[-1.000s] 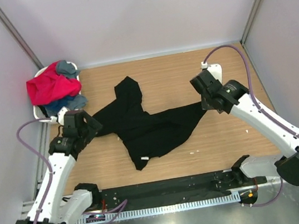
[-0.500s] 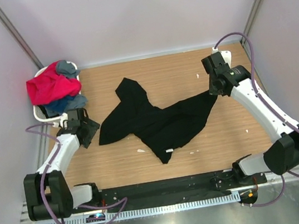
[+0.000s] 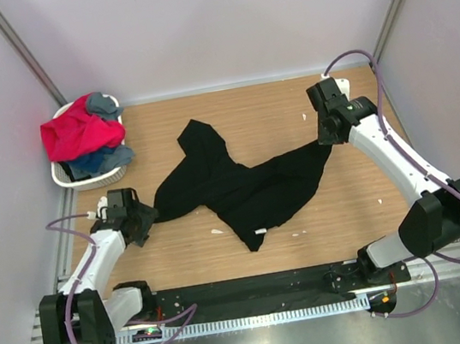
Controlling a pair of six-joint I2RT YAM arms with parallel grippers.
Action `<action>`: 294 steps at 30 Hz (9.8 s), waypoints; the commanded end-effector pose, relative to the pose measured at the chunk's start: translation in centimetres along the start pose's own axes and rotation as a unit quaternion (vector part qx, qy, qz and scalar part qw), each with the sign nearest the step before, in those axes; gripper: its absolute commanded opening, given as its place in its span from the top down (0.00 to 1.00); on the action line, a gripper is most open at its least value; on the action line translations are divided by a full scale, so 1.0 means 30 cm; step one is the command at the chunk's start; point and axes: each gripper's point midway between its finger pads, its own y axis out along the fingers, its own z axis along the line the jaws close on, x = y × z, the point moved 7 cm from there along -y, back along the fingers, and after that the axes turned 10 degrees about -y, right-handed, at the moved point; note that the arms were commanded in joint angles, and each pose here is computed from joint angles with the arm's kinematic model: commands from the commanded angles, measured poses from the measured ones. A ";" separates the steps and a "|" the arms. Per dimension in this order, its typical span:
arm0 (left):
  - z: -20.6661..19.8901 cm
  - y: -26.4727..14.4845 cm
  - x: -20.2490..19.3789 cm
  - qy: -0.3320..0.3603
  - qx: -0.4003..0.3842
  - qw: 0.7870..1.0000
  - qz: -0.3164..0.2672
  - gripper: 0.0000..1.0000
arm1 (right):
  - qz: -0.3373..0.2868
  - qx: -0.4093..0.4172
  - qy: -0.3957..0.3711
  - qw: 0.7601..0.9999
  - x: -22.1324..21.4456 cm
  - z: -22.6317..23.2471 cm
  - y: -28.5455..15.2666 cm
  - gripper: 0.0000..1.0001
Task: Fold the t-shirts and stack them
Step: Flatten the tshirt out, then fold the tshirt
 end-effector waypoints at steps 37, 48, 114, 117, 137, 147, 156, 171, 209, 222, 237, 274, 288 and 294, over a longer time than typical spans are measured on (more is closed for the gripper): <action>-0.610 -0.631 0.351 0.086 -0.290 0.935 -0.185 1.00 | -0.316 -0.013 0.102 0.943 0.644 -0.202 -0.497 0.99; -0.635 -1.228 0.438 0.094 -0.439 0.844 -0.293 1.00 | -0.549 0.024 0.161 0.820 0.583 -0.444 -1.052 0.99; -1.125 -0.325 0.551 0.160 -0.308 0.904 -0.249 1.00 | -0.449 -0.007 0.099 0.888 1.030 -0.124 -0.113 0.99; -1.085 -0.489 0.552 0.163 -0.340 0.886 -0.270 1.00 | -0.488 0.009 0.102 0.867 1.001 -0.179 -0.301 0.99; -0.480 -1.337 0.390 0.111 -0.544 0.739 -0.382 1.00 | -0.674 0.071 0.095 0.729 0.459 -0.467 -1.151 0.99; -0.231 -1.725 0.341 0.090 -0.608 0.654 -0.442 1.00 | -0.730 0.008 0.079 0.679 0.278 -0.622 -1.485 0.99; -0.280 -1.651 0.388 0.078 -0.552 0.700 -0.447 1.00 | -0.718 -0.006 0.087 0.691 0.312 -0.614 -1.450 0.99; -0.668 -0.760 0.448 0.105 -0.365 0.871 -0.312 1.00 | -0.449 -0.012 0.086 0.889 0.569 -0.462 -0.419 0.99; -1.094 0.354 0.531 0.213 -0.172 0.943 -0.190 1.00 | -0.265 0.005 0.072 0.962 0.862 -0.034 0.648 0.99; -0.945 0.304 0.477 0.229 -0.140 0.950 -0.161 1.00 | -0.144 0.025 0.088 0.985 0.666 -0.042 0.483 0.99; -0.800 0.222 0.494 0.228 -0.109 0.954 -0.160 1.00 | -0.020 0.046 0.109 0.993 0.410 -0.032 0.370 0.99; -0.615 0.313 0.411 0.240 -0.031 0.963 -0.115 1.00 | 0.178 -0.005 0.146 0.973 -0.029 -0.007 0.322 0.99; -0.603 0.357 0.403 0.240 -0.012 0.965 -0.105 1.00 | 0.181 0.010 0.158 0.971 -0.022 0.015 0.339 0.99; -0.603 0.352 0.406 0.231 -0.001 0.967 -0.111 1.00 | 0.133 0.008 0.166 0.977 0.109 0.002 0.240 0.99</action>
